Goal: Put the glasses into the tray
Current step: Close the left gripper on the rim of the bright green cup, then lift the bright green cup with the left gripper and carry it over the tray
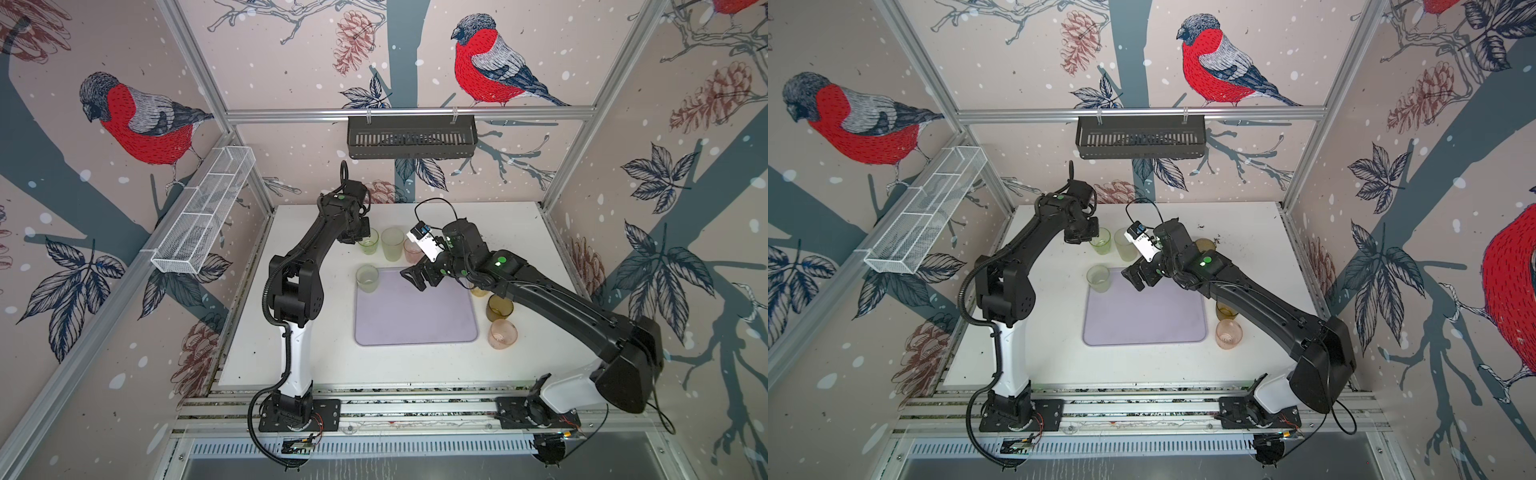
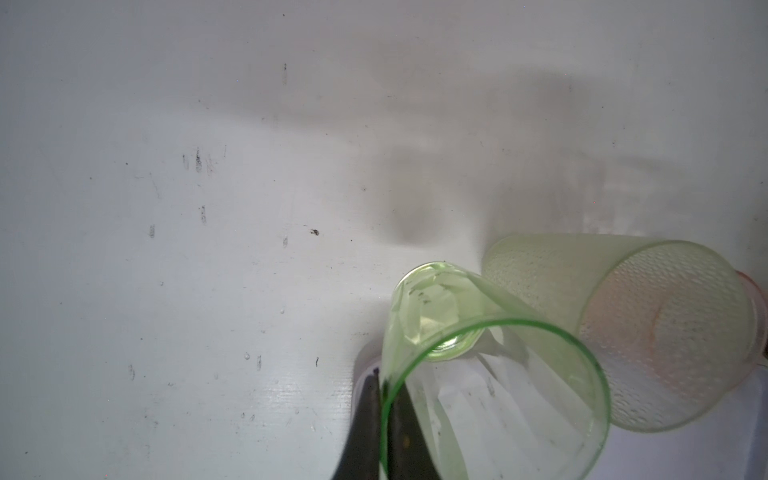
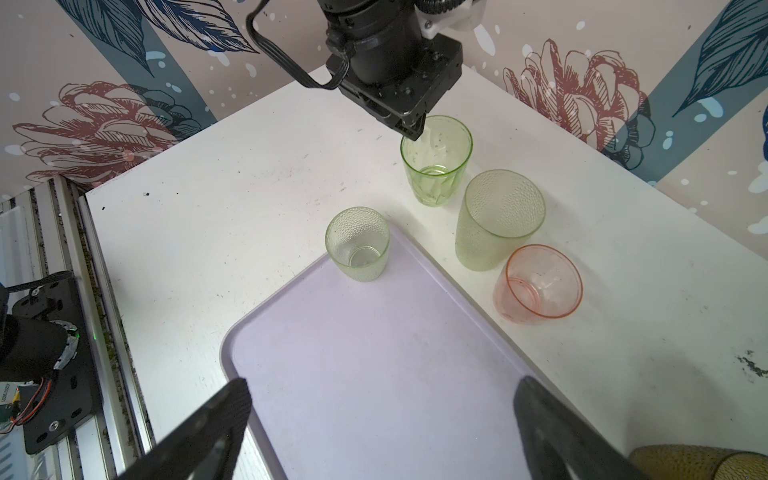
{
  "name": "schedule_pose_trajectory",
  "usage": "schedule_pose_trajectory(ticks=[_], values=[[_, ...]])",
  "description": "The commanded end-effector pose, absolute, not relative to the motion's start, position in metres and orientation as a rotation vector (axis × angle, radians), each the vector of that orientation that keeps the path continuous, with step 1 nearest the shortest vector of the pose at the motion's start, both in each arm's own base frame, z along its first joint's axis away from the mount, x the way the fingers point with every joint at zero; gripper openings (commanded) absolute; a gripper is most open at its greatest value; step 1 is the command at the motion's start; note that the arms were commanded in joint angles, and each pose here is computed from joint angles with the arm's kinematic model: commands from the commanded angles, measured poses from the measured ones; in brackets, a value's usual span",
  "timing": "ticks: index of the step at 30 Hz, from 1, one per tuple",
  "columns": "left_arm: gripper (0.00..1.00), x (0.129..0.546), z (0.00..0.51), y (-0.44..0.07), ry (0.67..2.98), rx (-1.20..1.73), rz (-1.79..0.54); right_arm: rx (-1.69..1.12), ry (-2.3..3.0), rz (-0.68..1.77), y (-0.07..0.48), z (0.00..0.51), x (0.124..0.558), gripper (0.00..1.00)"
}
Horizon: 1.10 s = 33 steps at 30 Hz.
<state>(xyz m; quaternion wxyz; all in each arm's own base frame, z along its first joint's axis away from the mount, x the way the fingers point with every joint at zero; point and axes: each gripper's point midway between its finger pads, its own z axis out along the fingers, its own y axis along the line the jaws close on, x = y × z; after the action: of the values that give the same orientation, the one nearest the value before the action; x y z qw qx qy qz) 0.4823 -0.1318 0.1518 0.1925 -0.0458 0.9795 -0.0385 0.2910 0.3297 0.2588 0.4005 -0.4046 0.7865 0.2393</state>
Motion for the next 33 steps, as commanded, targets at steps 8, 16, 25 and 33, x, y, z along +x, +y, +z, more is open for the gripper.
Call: schedule_pose_trajectory(ticks=[8, 16, 25, 33], values=[[0.04, 0.467, 0.19, -0.125, 2.716, -0.13, -0.082, -0.994, 1.953, 0.637, 0.332, 0.271, 0.292, 1.0], [0.04, 0.454, 0.218, -0.128, 2.684, -0.119, -0.124, -0.979, 1.936, 0.643, 0.33, 0.278, 0.29, 1.0], [0.04, 0.433, 0.244, -0.137, 2.663, -0.092, -0.15, -0.944, 1.905, 0.622, 0.322, 0.287, 0.29, 1.0], [0.04, 0.41, 0.256, -0.144, 2.671, -0.052, -0.148, -0.908, 1.896, 0.609, 0.312, 0.293, 0.291, 1.0]])
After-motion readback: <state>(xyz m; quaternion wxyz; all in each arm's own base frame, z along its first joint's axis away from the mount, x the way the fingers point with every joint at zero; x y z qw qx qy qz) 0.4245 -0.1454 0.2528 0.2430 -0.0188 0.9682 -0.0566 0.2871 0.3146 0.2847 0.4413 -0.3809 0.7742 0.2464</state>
